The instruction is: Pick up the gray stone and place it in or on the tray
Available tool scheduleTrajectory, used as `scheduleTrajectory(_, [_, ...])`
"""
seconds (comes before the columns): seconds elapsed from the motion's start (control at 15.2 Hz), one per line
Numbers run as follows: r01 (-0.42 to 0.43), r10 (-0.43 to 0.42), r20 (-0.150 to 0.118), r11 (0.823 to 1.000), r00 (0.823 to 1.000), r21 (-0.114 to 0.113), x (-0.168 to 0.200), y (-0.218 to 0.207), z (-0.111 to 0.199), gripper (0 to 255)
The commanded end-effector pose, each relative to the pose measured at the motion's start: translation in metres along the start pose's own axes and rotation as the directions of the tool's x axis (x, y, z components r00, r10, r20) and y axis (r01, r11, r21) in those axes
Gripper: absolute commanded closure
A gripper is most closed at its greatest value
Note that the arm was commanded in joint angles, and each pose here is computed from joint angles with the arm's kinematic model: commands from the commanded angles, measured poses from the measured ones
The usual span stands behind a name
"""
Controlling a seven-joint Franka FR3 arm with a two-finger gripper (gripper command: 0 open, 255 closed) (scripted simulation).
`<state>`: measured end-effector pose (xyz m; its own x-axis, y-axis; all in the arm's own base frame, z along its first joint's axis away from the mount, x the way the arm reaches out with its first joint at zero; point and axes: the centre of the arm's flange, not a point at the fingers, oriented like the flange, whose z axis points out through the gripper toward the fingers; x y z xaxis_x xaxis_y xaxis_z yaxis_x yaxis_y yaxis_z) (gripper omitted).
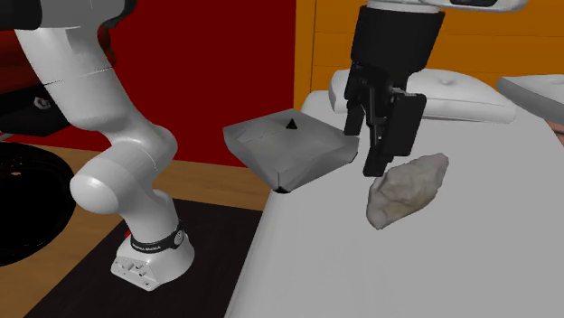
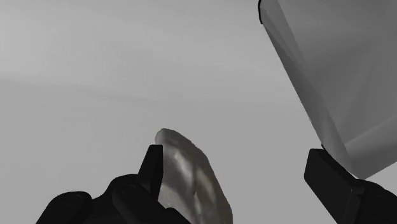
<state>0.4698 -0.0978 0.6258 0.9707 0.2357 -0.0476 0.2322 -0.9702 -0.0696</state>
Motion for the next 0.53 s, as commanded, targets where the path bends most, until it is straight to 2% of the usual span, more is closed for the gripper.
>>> scheduleTrajectory(0.0, [0.049,-0.049,0.003,0.999,0.999,-0.001,0.021,0.014,-0.006,0])
scheduleTrajectory(0.2, [0.106,-0.106,0.006,0.994,0.994,0.000,0.049,0.031,-0.012,0])
scheduleTrajectory(0.46, [0.106,-0.106,0.006,0.994,0.994,0.000,0.049,0.031,0.009,0])
